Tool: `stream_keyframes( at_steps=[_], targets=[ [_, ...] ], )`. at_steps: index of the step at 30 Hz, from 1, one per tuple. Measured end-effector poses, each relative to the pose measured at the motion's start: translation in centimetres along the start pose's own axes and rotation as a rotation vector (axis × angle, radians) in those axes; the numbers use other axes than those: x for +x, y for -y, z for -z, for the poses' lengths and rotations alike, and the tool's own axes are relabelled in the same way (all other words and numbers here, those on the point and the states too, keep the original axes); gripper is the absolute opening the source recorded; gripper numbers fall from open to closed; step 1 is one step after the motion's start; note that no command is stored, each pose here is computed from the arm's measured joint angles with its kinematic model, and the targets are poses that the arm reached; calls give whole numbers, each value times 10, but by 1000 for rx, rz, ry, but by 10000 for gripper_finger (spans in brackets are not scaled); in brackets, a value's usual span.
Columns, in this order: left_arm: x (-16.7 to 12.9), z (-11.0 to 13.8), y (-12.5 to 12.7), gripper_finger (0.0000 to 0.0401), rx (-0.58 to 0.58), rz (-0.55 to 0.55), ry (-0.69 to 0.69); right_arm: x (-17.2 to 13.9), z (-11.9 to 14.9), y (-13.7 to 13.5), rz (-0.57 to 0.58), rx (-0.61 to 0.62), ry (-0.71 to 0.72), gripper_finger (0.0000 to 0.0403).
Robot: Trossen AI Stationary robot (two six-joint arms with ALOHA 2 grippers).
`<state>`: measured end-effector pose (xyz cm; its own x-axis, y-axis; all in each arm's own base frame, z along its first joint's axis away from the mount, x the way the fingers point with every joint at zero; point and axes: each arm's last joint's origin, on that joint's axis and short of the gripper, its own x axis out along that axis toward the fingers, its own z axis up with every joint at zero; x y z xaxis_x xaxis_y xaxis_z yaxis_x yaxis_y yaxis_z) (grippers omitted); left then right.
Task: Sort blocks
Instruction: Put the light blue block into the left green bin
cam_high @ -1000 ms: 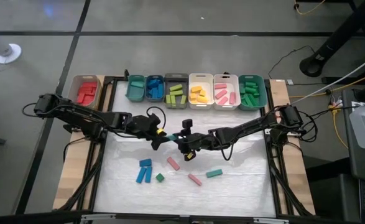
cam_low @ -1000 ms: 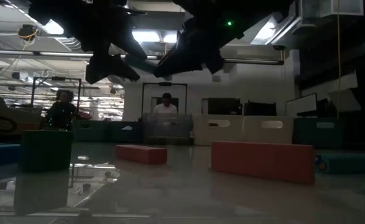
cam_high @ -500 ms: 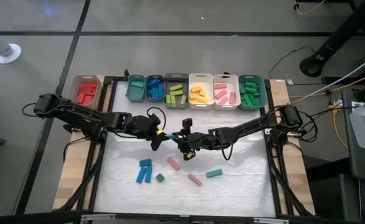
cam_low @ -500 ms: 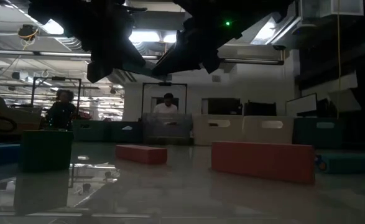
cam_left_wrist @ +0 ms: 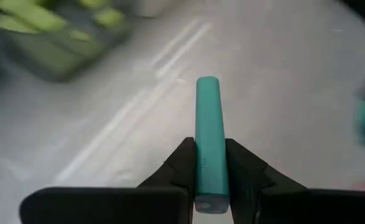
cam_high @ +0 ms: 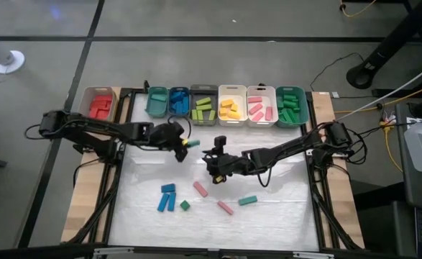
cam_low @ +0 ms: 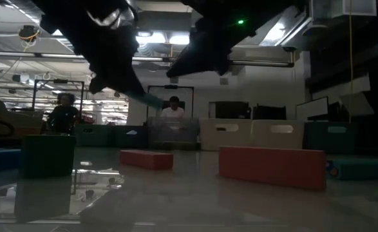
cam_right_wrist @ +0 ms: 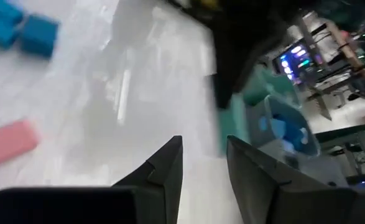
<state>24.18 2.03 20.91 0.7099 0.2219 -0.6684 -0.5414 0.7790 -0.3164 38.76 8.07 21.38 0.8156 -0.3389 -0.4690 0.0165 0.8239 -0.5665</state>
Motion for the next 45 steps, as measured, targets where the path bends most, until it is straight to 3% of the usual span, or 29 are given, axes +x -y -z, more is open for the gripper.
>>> stream_keyframes(
  at_steps=[8, 18, 22, 28, 33, 45],
  targets=[
    [3, -32, -51, 46, 3, -187, 75, -16, 12, -26, -110, -108, -142, 122],
    [-27, -67, -109, 45, -32, -370, 209, -33, 51, -34, -242, 4, -542, 122],
    [-52, -65, -126, 47, -91, -474, 210, -38, 58, -35, -294, 36, -637, 122],
    [-72, -40, -142, 50, -209, -679, 24, -41, 60, -37, -380, 69, -678, 122],
    [-61, -23, -151, 79, -215, -703, -37, -42, 60, -40, -458, 99, -682, 122],
    [-45, -19, -156, 124, -175, -663, 50, -43, 58, -42, -572, 144, -681, 122]
  ],
)
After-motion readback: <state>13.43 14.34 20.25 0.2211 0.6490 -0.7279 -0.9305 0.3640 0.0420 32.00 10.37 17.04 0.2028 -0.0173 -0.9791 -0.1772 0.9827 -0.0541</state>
